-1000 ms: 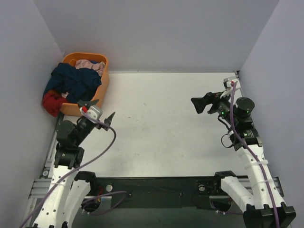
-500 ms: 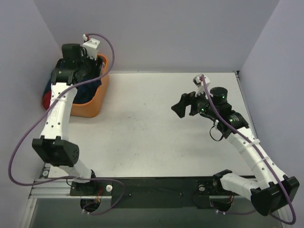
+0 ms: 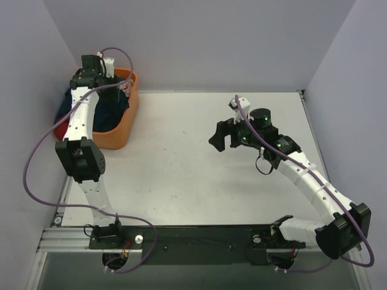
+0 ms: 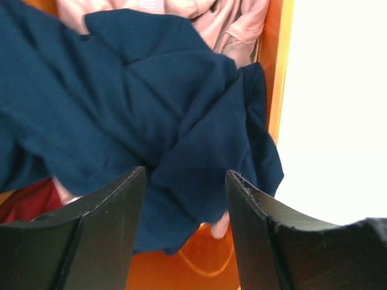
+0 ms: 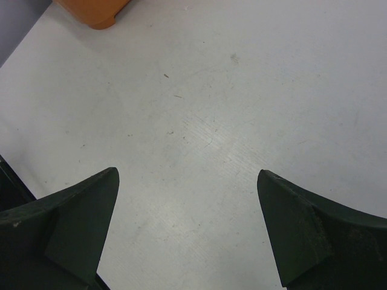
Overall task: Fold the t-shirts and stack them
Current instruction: Grab crumpled tshirt from bin with the left arm, then move the tshirt to the center of the board
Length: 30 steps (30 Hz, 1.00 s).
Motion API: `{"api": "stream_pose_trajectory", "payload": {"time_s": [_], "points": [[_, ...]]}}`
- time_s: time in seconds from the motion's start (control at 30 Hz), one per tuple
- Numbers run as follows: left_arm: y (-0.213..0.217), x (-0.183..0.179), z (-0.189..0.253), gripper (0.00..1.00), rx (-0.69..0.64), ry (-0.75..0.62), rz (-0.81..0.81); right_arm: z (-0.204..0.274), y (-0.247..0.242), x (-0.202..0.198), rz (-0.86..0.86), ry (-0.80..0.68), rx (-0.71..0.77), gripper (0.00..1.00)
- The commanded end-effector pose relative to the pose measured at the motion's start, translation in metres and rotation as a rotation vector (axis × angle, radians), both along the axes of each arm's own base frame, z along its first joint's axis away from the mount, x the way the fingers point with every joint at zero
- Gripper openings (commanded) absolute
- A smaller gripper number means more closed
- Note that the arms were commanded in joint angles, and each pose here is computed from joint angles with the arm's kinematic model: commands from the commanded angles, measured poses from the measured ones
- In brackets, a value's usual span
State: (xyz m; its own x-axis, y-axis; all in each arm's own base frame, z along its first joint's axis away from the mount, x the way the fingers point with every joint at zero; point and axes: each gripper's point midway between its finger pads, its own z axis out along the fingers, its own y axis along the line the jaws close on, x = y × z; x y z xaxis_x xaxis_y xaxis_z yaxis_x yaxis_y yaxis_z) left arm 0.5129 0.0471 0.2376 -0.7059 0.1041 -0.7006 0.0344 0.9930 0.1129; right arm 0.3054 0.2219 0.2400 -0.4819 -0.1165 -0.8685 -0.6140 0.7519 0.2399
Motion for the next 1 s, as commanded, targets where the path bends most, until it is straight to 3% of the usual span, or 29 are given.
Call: {"api": "stream_pose_trajectory", "payload": {"time_s": [0.0,0.07,0.1,0.13,0.27,0.4,0.5,0.67,0.8,0.87,0.97], "points": [[-0.003,0.023,-0.008,0.61,-0.044,-0.009,0.022,0.024,0.002,0.007,-0.009,-0.076,0.009,0.92],[0.005,0.03,-0.009,0.37,-0.048,-0.014,0.047,0.027,0.002,0.007,-0.015,-0.081,0.01,0.92],[0.01,0.032,-0.009,0.13,-0.046,-0.019,0.057,0.027,0.002,0.007,-0.015,-0.083,0.01,0.92],[0.012,0.036,0.001,0.0,-0.042,-0.049,0.056,0.029,0.001,0.006,-0.019,-0.09,0.011,0.92],[0.017,0.035,0.051,0.0,-0.009,-0.162,0.06,0.033,0.001,0.006,-0.03,-0.102,0.011,0.92],[0.0,0.007,0.171,0.0,-0.04,-0.435,0.01,0.047,0.004,0.001,-0.023,-0.136,0.023,0.92],[-0.009,-0.045,0.294,0.0,-0.031,-0.758,-0.016,0.059,0.009,-0.004,-0.008,-0.156,0.039,0.92],[-0.032,-0.156,0.439,0.0,0.006,-1.187,-0.102,0.094,0.025,-0.019,0.047,-0.209,0.1,0.92],[-0.063,-0.252,0.509,0.0,-0.033,-1.426,-0.229,0.122,0.036,-0.032,0.088,-0.266,0.154,0.92],[-0.073,-0.275,0.523,0.0,-0.06,-1.488,-0.274,0.137,0.041,-0.04,0.107,-0.287,0.189,0.92],[-0.099,-0.276,0.511,0.0,-0.197,-1.416,-0.398,0.155,0.043,-0.05,0.124,-0.304,0.238,0.92]]}}
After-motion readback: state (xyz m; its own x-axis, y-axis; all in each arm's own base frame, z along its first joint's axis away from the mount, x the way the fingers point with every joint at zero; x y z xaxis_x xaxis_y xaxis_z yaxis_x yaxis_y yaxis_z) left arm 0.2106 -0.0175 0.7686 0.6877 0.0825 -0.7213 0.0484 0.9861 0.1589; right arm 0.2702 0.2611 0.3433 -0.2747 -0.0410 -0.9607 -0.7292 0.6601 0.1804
